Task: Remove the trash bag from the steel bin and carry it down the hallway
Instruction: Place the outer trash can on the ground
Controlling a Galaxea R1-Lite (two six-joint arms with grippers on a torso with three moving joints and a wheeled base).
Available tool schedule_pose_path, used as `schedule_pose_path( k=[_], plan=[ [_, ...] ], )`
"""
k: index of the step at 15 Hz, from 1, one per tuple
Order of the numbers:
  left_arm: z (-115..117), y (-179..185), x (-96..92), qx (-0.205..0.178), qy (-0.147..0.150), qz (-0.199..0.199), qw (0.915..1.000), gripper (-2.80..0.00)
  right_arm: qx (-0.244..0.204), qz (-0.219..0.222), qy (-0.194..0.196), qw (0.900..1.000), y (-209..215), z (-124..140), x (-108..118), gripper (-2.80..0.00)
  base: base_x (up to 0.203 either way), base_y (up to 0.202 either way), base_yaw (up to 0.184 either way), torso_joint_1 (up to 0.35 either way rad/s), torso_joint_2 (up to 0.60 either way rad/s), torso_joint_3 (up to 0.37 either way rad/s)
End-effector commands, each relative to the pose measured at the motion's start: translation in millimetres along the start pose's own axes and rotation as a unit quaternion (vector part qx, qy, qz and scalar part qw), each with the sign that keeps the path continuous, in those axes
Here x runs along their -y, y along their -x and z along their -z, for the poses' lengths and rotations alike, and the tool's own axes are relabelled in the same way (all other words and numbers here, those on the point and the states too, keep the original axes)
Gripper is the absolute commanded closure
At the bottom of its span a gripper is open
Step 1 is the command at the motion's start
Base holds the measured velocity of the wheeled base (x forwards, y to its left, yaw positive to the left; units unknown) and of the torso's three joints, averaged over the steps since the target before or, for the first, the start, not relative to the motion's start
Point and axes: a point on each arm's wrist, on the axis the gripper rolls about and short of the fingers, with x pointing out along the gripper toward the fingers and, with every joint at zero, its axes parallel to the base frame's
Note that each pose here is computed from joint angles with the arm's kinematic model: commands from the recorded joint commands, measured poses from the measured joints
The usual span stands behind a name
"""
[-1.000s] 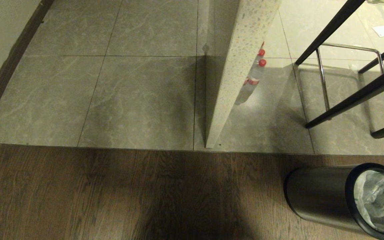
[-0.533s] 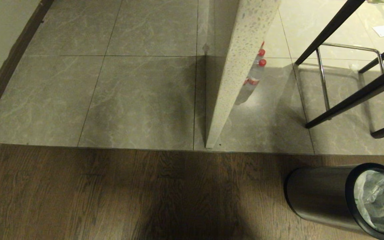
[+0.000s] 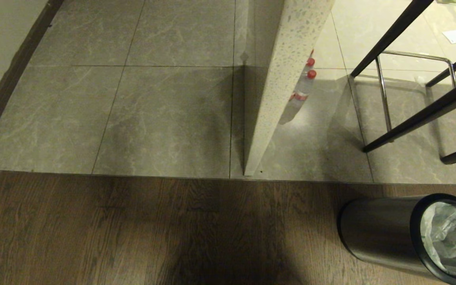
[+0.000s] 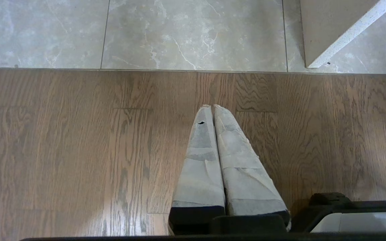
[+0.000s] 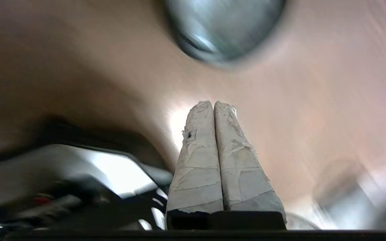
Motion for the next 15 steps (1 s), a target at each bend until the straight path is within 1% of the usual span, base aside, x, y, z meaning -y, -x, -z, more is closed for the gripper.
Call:
schedule_pose_path(
  k=[1, 2, 3, 4, 5, 7, 8, 10, 11, 13, 15],
  plan=[
    [0, 0, 0.0, 0.0, 0.0, 0.0, 1.0, 0.0, -0.108, 0.04, 0.03, 0.993, -41, -16, -20, 0.0, 0.0, 0.0, 0.0, 0.0, 0.0, 0.0],
    [0, 0, 0.0, 0.0, 0.0, 0.0, 1.0, 0.0, -0.122, 0.041, 0.021, 0.991, -61, -18, -29, 0.0, 0.0, 0.0, 0.0, 0.0, 0.0, 0.0],
    [0, 0, 0.0, 0.0, 0.0, 0.0, 1.0, 0.0, -0.113, 0.034, 0.002, 0.993, -78, -21, -37, -2.8, 0.0, 0.0, 0.0, 0.0, 0.0, 0.0],
    [0, 0, 0.0, 0.0, 0.0, 0.0, 1.0, 0.0, -0.109, 0.029, -0.012, 0.994, -88, -21, -42, -2.8, 0.0, 0.0, 0.0, 0.0, 0.0, 0.0],
    [0, 0, 0.0, 0.0, 0.0, 0.0, 1.0, 0.0, -0.113, 0.026, -0.017, 0.993, -101, -24, -48, -2.8, 0.0, 0.0, 0.0, 0.0, 0.0, 0.0],
    [0, 0, 0.0, 0.0, 0.0, 0.0, 1.0, 0.0, -0.136, 0.026, -0.02, 0.99, -136, -26, -62, -2.8, 0.0, 0.0, 0.0, 0.0, 0.0, 0.0],
    [0, 0, 0.0, 0.0, 0.0, 0.0, 1.0, 0.0, -0.134, 0.023, -0.026, 0.99, -147, -27, -66, -2.8, 0.0, 0.0, 0.0, 0.0, 0.0, 0.0],
    [0, 0, 0.0, 0.0, 0.0, 0.0, 1.0, 0.0, -0.123, 0.018, -0.042, 0.991, -157, -28, -68, -2.8, 0.0, 0.0, 0.0, 0.0, 0.0, 0.0],
    [0, 0, 0.0, 0.0, 0.0, 0.0, 1.0, 0.0, -0.106, 0.015, -0.055, 0.993, -167, -33, -69, -2.8, 0.0, 0.0, 0.0, 0.0, 0.0, 0.0],
    [0, 0, 0.0, 0.0, 0.0, 0.0, 1.0, 0.0, -0.094, 0.021, -0.076, 0.993, -203, -38, -74, -2.8, 0.0, 0.0, 0.0, 0.0, 0.0, 0.0],
    [0, 0, 0.0, 0.0, 0.0, 0.0, 1.0, 0.0, -0.064, 0.022, -0.1, 0.993, -222, -45, -72, -2.8, 0.0, 0.0, 0.0, 0.0, 0.0, 0.0]
  ],
)
